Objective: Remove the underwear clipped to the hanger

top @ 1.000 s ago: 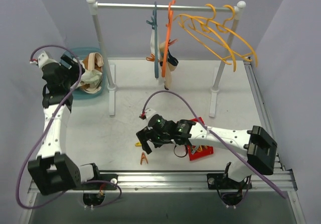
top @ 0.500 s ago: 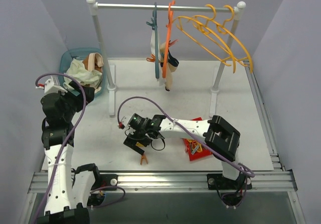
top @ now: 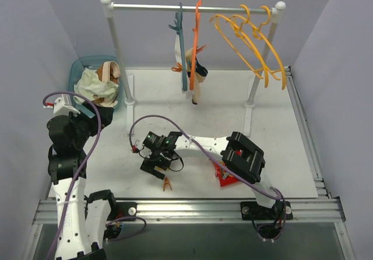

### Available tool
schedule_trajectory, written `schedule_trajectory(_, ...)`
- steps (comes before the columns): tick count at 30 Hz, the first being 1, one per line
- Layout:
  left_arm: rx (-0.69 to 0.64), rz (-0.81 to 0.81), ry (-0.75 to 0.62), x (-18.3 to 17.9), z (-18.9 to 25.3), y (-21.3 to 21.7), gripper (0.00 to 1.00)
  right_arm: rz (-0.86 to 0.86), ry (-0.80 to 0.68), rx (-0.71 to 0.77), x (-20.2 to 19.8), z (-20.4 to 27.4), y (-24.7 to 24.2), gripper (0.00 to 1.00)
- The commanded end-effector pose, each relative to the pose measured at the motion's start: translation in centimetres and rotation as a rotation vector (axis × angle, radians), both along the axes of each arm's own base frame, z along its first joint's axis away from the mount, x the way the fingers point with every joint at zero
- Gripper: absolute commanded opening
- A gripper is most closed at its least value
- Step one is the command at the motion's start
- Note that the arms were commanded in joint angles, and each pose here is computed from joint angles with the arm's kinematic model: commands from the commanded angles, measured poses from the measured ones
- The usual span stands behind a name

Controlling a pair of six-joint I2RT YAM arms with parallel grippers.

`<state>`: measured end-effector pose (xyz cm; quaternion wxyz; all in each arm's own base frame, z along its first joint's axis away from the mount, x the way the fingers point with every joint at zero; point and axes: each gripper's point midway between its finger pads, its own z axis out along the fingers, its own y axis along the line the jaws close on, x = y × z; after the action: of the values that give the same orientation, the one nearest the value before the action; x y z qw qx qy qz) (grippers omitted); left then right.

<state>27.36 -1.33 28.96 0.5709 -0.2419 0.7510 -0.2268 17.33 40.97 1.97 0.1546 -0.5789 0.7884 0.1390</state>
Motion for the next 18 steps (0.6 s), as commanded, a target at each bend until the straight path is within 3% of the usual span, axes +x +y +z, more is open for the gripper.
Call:
schedule_trajectory(1,0.005,-0.03,-0.009,-0.4,0.5,-0.5,0.94,-0.01,0.028,-0.03,-0.1,-0.3,-0.3,0.84)
schedule_trajectory(4,0.006,-0.032,-0.005,-0.4,0.4,-0.5,0.94,-0.046,0.03,-0.041,0.0,-0.4,-0.9,0.69)
schedule_trajectory(8,0.003,-0.038,-0.008,-0.4,0.5,-0.7,0.94,-0.115,0.016,-0.063,0.2,-0.4,-2.2,0.37)
schedule_trajectory(10,-0.002,-0.048,-0.01,-0.4,0.6,-0.8,0.94,-0.173,0.011,-0.083,0.5,-0.7,-3.3,0.27)
schedule_trajectory(11,-0.005,-0.054,-0.009,-0.3,0.6,-1.0,0.94,-0.198,0.001,-0.074,0.7,-0.1,-3.6,0.15)
schedule_trajectory(13,-0.009,-0.064,-0.003,-0.3,0.5,-1.1,0.94,-0.27,-0.019,-0.093,1.0,-0.2,-5.1,0.04)
schedule_trajectory(16,-0.014,-0.088,-0.008,-0.3,0.6,-1.5,0.94,-0.359,-0.046,-0.059,0.8,1.2,-7.3,0.0)
schedule_trajectory(18,-0.021,-0.105,-0.011,-0.3,0.7,-1.8,0.94,-0.411,-0.093,0.041,1.0,3.9,-7.9,0.0)
